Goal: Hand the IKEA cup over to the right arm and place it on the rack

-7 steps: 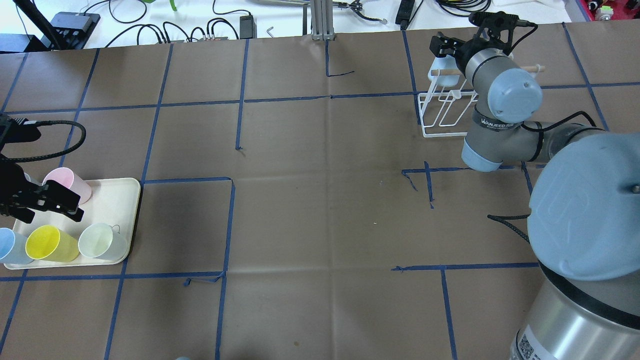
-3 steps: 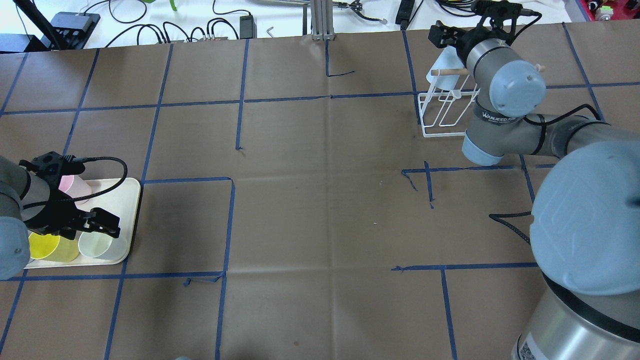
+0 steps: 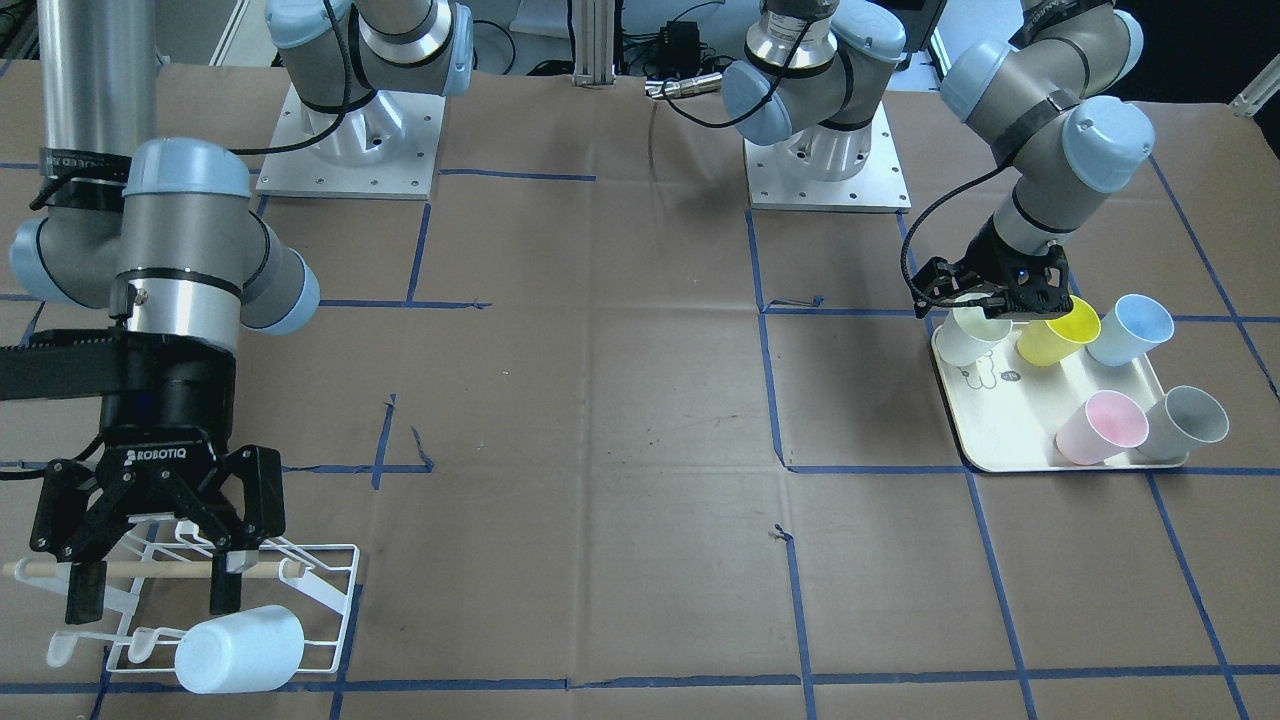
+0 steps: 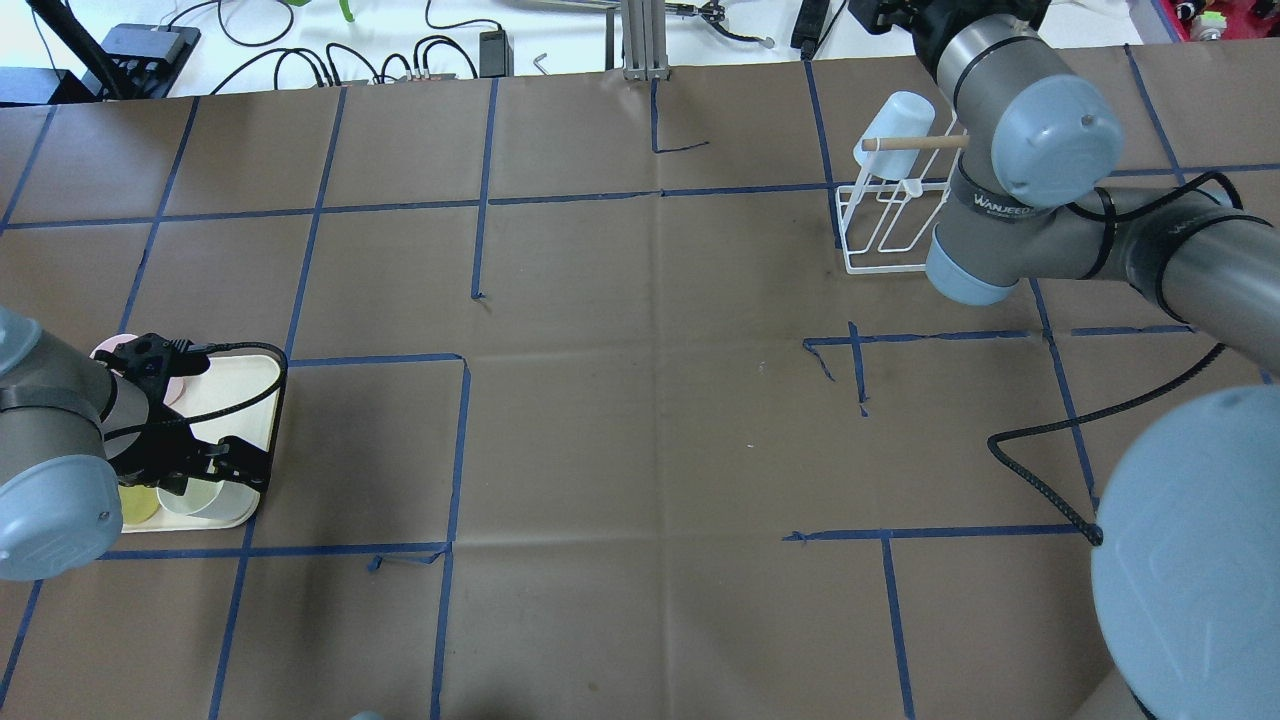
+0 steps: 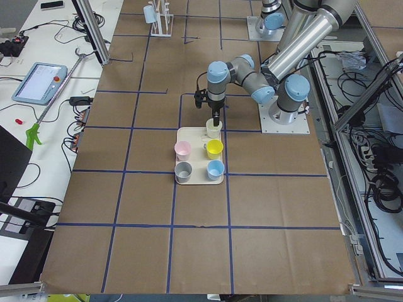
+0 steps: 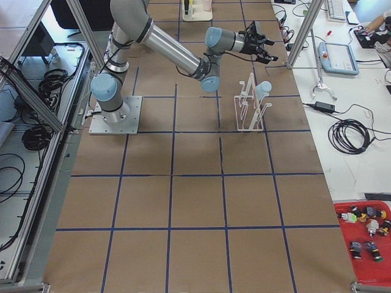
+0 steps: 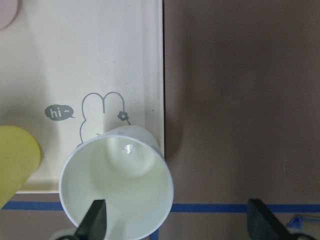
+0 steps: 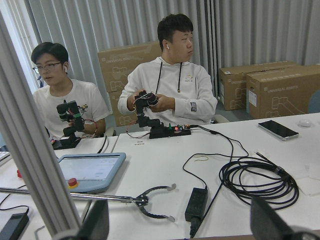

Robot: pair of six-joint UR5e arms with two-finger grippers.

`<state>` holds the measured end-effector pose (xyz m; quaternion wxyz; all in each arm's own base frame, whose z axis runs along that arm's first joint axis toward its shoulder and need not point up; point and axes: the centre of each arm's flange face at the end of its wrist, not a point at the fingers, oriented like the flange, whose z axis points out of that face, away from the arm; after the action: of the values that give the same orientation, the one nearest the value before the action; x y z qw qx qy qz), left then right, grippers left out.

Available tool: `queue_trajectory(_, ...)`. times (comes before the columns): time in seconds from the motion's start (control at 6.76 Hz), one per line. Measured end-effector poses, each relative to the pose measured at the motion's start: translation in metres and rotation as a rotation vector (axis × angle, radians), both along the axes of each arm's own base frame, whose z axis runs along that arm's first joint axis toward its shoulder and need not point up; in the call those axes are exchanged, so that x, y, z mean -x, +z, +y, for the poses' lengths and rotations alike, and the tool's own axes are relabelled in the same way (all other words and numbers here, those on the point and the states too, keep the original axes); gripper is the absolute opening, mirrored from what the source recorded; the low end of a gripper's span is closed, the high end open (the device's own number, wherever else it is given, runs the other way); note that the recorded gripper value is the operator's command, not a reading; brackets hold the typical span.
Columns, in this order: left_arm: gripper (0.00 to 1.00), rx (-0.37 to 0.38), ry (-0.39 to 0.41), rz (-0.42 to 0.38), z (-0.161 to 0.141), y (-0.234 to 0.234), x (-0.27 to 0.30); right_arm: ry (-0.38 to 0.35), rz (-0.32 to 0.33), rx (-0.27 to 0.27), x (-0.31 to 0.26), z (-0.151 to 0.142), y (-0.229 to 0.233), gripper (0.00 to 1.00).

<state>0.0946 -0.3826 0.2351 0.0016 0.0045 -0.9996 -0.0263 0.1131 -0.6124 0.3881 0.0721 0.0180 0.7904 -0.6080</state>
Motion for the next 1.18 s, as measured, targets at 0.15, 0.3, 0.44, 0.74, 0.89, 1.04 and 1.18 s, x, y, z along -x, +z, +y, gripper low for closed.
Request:
queue_trajectory(0.15, 0.56, -0.002, -0.006, 0.000, -0.003, -0.004, -0.002, 0.025, -0.046, 0.000, -0.022, 0.019, 0.025, 1.00)
queue_trajectory(0.3, 0.22, -0.003, -0.017, 0.001, -0.004, -0.006, -0.003, 0.033, -0.124, -0.014, -0.038, 0.041, 0.043, 1.00)
queue_trajectory(0.44, 0.04, -0.004, -0.030, -0.002, -0.005, -0.006, -0.004, 0.033, -0.217, -0.033, -0.050, 0.064, 0.058, 1.00)
queue_trajectory(0.74, 0.00, -0.004, -0.046, -0.017, -0.008, -0.002, -0.008, 0.036, -0.434, -0.081, -0.081, 0.101, 0.068, 1.00)
queue_trajectory(0.89, 0.00, 0.000, -0.051, -0.022, -0.011, 0.001, -0.011, 0.030, -0.561, -0.122, -0.096, 0.113, 0.063, 1.00)
queue_trajectory(1.04, 0.00, 0.008, -0.054, -0.027, -0.015, 0.007, -0.014, 0.026, -0.677, -0.158, -0.106, 0.121, 0.060, 1.00)
queue_trajectory(1.18, 0.00, 0.016, -0.057, -0.032, -0.024, 0.019, -0.019, 0.025, -0.784, -0.187, -0.111, 0.127, 0.062, 1.00)
